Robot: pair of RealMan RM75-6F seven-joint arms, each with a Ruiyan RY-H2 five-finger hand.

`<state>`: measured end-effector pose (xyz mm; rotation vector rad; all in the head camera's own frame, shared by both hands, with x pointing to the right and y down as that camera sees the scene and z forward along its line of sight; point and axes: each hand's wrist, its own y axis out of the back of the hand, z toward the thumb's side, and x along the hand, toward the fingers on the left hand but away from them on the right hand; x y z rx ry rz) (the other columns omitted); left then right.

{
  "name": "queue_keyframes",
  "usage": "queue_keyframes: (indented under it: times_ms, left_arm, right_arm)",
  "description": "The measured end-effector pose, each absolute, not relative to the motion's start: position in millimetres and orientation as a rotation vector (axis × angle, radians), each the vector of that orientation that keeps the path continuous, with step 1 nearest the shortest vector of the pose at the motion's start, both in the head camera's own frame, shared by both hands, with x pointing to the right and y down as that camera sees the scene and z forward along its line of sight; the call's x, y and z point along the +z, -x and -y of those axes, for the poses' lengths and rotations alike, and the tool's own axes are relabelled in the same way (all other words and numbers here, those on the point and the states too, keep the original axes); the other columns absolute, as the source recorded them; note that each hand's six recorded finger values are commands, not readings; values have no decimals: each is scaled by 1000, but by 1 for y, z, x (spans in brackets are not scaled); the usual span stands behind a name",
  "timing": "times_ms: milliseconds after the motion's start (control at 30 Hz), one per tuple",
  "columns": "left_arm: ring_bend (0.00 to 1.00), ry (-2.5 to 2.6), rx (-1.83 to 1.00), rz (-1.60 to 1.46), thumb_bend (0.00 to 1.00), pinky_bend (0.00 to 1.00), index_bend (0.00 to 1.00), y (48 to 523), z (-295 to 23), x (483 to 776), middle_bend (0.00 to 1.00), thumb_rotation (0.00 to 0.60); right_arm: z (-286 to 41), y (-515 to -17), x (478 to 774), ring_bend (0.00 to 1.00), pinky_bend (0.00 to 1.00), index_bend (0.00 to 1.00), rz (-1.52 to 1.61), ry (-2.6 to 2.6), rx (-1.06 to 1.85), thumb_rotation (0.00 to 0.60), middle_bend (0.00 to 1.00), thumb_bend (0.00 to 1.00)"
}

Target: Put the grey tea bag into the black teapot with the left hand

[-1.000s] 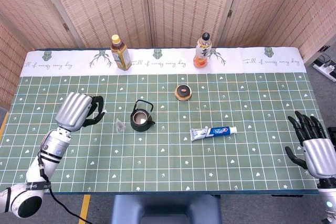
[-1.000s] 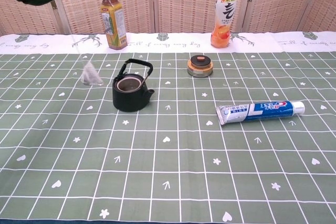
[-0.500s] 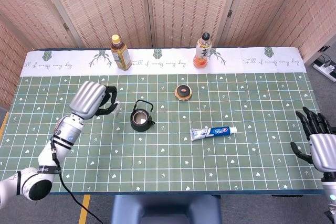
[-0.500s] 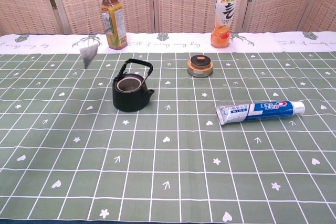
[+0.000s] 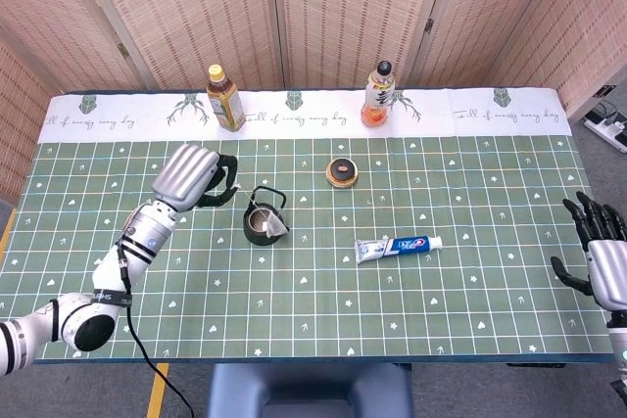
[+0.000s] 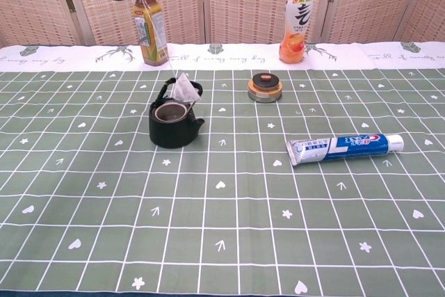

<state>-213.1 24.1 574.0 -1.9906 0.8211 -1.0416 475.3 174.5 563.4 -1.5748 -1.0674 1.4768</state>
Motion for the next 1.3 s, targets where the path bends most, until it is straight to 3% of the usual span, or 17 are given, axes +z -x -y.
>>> queue_keyframes:
  times_ms: [600,1067,1300]
  left_arm:
    - [1000,2095,-1038,-762,485,1000,637,206,-34,609,1000,600]
    - [1000,2078,-962,-769,485,1000,636,185,-26,594,1000,600]
    - [1000,2067,-995,-770,484,1000,636,195,-27,602,1000,600]
  right_arm:
    - [-174,-478,558,0,0,0,1088,1565,1467,600,0,365]
    - [-174,-480,555,0,0,0,1096,1563,1466,600,0,365]
    - [-174,-480,555,0,0,0,1091,1556,1466,600,0,365]
